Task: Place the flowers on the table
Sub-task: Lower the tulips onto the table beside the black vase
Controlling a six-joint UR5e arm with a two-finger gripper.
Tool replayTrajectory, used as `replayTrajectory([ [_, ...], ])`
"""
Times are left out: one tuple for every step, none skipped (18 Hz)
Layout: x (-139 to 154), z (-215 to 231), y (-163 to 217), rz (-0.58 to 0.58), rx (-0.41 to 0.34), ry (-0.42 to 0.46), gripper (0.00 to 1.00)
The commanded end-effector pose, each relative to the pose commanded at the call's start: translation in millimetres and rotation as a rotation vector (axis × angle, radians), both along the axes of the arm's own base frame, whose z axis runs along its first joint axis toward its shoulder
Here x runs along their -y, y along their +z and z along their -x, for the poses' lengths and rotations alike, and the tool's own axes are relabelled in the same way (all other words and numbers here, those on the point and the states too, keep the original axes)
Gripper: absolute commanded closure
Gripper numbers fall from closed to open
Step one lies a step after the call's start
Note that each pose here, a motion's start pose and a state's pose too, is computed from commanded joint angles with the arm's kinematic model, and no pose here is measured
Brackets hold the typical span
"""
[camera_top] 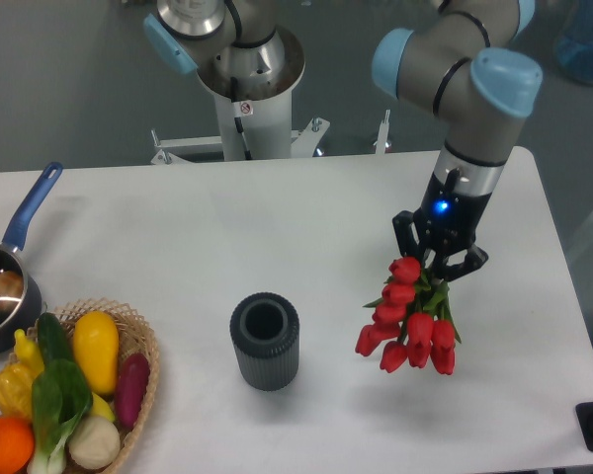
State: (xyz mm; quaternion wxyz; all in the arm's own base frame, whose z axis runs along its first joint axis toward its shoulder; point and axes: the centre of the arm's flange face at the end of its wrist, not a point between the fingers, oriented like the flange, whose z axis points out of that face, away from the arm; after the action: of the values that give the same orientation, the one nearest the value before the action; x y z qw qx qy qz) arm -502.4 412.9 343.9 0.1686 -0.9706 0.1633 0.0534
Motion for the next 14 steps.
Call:
replayTrajectory([
  [-6, -2, -7, 0.023, -0.001, -0.011, 0.76],
  [-9, -5, -10, 0.034, -0.003, -0.017, 0.76],
  [-10, -5, -11, 0.035, -0.002, -0.018, 0.76],
  [-11, -5, -15, 0.038, 0.005, -0.020, 0.76],
  [-13, -3, -25, 0.044, 0.017, -0.020, 0.75],
  [-13, -2, -31, 0.049, 0.027, -0.020, 0.75],
  [-14, -2, -36, 0.053, 0.035, -0.022, 0.74],
  [-13, -2, -37, 0.053, 0.037, -0.021, 0.74],
  [-12, -2, -38, 0.053, 0.040, -0.019, 0.74],
  [-11, -4, -43, 0.059, 0.051, -0.020, 0.74],
  [-10, -7, -48, 0.063, 0.060, -0.020, 0.73],
  [-9, -9, -53, 0.067, 0.068, -0.020, 0.73],
  [-7, -11, -57, 0.071, 0.078, -0.018, 0.73],
  [-6, -14, -62, 0.075, 0.086, -0.020, 0.73],
])
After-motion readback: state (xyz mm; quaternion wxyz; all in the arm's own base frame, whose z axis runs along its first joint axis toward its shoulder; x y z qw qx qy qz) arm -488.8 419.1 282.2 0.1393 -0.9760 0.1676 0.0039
